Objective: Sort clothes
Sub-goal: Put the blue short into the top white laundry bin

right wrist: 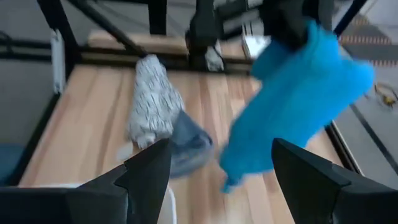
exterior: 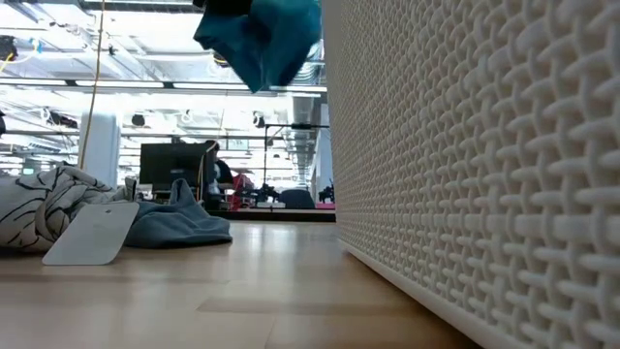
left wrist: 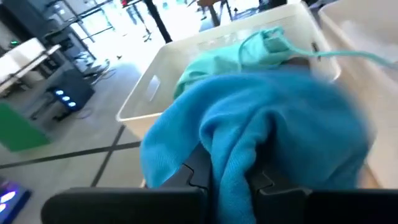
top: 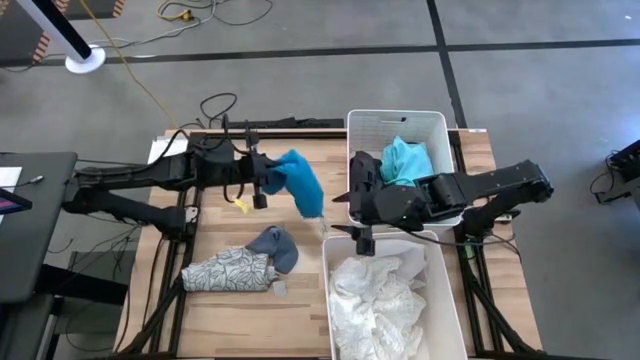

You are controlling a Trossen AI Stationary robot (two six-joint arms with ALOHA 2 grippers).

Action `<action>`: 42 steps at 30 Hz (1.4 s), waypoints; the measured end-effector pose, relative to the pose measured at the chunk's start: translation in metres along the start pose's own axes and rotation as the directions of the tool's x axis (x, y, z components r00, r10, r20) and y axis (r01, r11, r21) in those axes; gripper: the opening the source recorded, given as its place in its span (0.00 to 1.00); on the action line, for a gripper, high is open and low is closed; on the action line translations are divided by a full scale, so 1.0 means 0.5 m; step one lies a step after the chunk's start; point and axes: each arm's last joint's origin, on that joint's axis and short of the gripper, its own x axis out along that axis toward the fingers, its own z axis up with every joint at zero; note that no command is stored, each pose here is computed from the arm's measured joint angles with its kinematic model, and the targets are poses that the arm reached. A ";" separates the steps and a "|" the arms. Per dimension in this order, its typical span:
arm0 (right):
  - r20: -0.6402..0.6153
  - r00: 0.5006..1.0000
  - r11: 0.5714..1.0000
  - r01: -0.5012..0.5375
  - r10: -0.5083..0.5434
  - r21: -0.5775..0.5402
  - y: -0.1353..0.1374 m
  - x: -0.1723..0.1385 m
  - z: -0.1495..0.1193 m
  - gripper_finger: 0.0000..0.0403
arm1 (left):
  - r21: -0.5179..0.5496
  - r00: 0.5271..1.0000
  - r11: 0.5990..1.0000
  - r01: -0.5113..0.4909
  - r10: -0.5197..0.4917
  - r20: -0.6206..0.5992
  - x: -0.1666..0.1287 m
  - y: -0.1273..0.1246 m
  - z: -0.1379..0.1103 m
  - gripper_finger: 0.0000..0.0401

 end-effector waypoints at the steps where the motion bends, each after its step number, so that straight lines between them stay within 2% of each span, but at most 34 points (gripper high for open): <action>1: 0.016 1.000 1.000 0.002 -0.002 0.002 0.000 0.006 0.003 0.73 | -0.008 1.000 1.000 0.014 -0.013 0.010 0.002 -0.001 0.001 0.05; 4: 0.046 0.999 1.000 0.012 -0.012 0.001 -0.004 0.020 0.010 0.73 | -0.023 0.999 0.999 0.047 -0.046 0.024 0.007 -0.005 0.002 0.05; 9: 0.038 0.998 0.998 0.056 -0.056 0.005 -0.015 0.083 0.006 0.73 | -0.024 0.995 0.996 0.089 -0.088 0.056 0.010 -0.019 0.010 0.05; 16: 0.012 0.977 0.977 0.215 -0.215 0.014 -0.039 0.157 -0.008 0.73 | -0.012 0.988 0.991 0.135 -0.134 0.073 0.005 -0.038 0.017 0.05; 24: 0.017 0.961 0.961 0.276 -0.276 0.008 -0.059 0.158 -0.005 0.73 | 0.004 0.984 0.985 0.174 -0.174 0.037 0.001 -0.053 0.012 0.05; 27: 0.024 0.962 0.962 0.273 -0.273 0.008 -0.062 0.155 -0.003 0.73 | 0.016 0.981 0.982 0.189 -0.190 0.027 0.000 -0.057 0.011 0.05; 33: -0.011 0.980 0.980 0.200 -0.200 -0.002 -0.067 0.192 -0.017 0.73 | 0.040 0.948 0.951 0.307 -0.310 0.070 -0.004 -0.071 0.016 0.05; 39: -0.014 0.997 0.997 0.081 -0.081 -0.014 -0.064 0.224 -0.025 0.73 | 0.063 0.933 0.936 0.346 -0.350 0.083 -0.007 -0.079 0.018 0.05; 42: -0.014 0.998 0.998 0.068 -0.068 -0.013 -0.062 0.229 -0.026 0.72 | 0.065 0.928 0.932 0.358 -0.362 0.087 -0.007 -0.080 0.019 0.05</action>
